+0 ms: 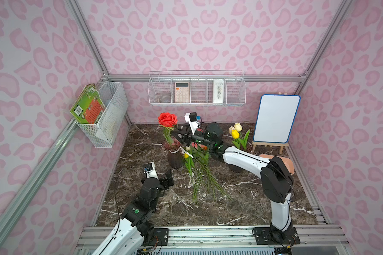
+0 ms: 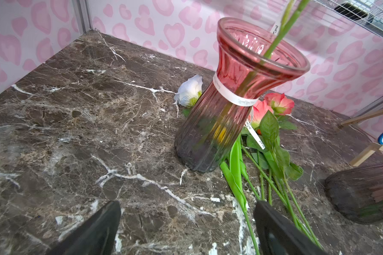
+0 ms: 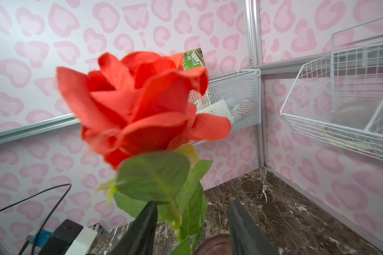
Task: Arrange the flowers in different vases according to their variety
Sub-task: Insert the flower into the vase, then move the vase to the center of the board, then pick up the flower at the center of the board, then insert the flower into the vase.
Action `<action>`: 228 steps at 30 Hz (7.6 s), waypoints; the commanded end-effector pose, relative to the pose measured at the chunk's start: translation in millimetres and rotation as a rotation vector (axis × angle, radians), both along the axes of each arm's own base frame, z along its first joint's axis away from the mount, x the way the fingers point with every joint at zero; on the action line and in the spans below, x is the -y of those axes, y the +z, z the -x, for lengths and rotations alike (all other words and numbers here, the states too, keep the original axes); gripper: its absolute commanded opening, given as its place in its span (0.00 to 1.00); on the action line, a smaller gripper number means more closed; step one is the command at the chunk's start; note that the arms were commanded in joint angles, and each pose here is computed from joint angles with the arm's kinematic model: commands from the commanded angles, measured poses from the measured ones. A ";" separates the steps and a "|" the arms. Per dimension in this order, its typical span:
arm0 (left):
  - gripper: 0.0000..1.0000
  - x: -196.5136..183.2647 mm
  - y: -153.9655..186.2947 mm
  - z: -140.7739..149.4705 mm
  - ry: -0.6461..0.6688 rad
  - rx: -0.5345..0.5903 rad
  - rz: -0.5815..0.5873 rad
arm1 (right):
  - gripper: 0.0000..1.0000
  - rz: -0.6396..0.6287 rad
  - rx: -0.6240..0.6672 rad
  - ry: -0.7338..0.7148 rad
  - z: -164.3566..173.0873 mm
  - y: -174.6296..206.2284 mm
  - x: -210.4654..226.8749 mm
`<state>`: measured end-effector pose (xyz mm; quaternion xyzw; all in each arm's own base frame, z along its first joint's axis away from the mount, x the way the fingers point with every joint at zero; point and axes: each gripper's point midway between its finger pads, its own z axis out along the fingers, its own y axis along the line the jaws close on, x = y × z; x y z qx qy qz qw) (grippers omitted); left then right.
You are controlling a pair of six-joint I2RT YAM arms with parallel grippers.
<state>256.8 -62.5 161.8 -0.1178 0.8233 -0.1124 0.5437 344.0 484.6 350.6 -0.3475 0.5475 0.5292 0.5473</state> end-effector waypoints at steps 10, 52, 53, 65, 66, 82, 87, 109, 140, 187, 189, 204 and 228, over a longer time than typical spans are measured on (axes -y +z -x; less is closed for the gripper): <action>0.98 6.0 -0.5 -6.5 -0.011 -0.019 0.001 | 0.54 0.161 -0.158 -0.086 17.1 -92.8 59.7; 0.98 0.0 11.8 -0.2 0.001 0.028 0.017 | 0.46 0.115 -0.397 0.000 -53.0 -216.3 -46.5; 0.98 0.3 11.5 0.1 -0.002 0.028 0.017 | 0.46 0.114 -0.403 -0.001 -56.8 -218.9 -49.1; 0.98 6.8 16.7 -1.0 -0.043 0.046 0.013 | 0.45 0.131 -0.444 0.009 -63.7 -188.4 -50.2; 0.98 7.4 17.0 -1.1 -0.046 0.048 0.013 | 0.45 0.139 -0.437 0.012 -57.5 -179.8 -45.8; 0.99 30.7 4.9 -13.0 -0.133 -0.027 0.008 | 0.50 0.512 -0.442 -0.310 8.1 -173.1 73.1; 0.99 37.4 -3.7 -19.6 -0.147 -0.075 -0.002 | 0.51 0.684 -0.492 -0.405 22.1 -202.2 110.2; 0.99 29.8 -2.3 -18.4 -0.113 -0.074 -0.020 | 0.27 0.974 -0.639 -0.509 27.0 -301.9 170.5; 0.98 1.9 -11.8 -15.3 0.027 -0.092 0.054 | 0.00 0.893 -0.537 -0.589 9.3 -261.8 168.1; 0.98 -46.2 -32.4 6.0 0.245 -0.111 0.117 | 0.00 -0.422 0.292 -0.303 37.5 177.0 -34.6; 0.98 -47.5 -31.9 6.8 0.250 -0.109 0.115 | 0.00 -0.404 0.286 -0.306 25.0 165.9 -45.9; 0.98 -48.8 -32.1 6.8 0.261 -0.101 0.106 | 0.00 -0.290 0.131 -0.356 -60.9 51.1 -98.8; 0.98 -39.8 -21.9 1.6 0.201 -0.068 0.103 | 0.44 -0.063 -0.162 -0.274 -29.1 30.4 -59.4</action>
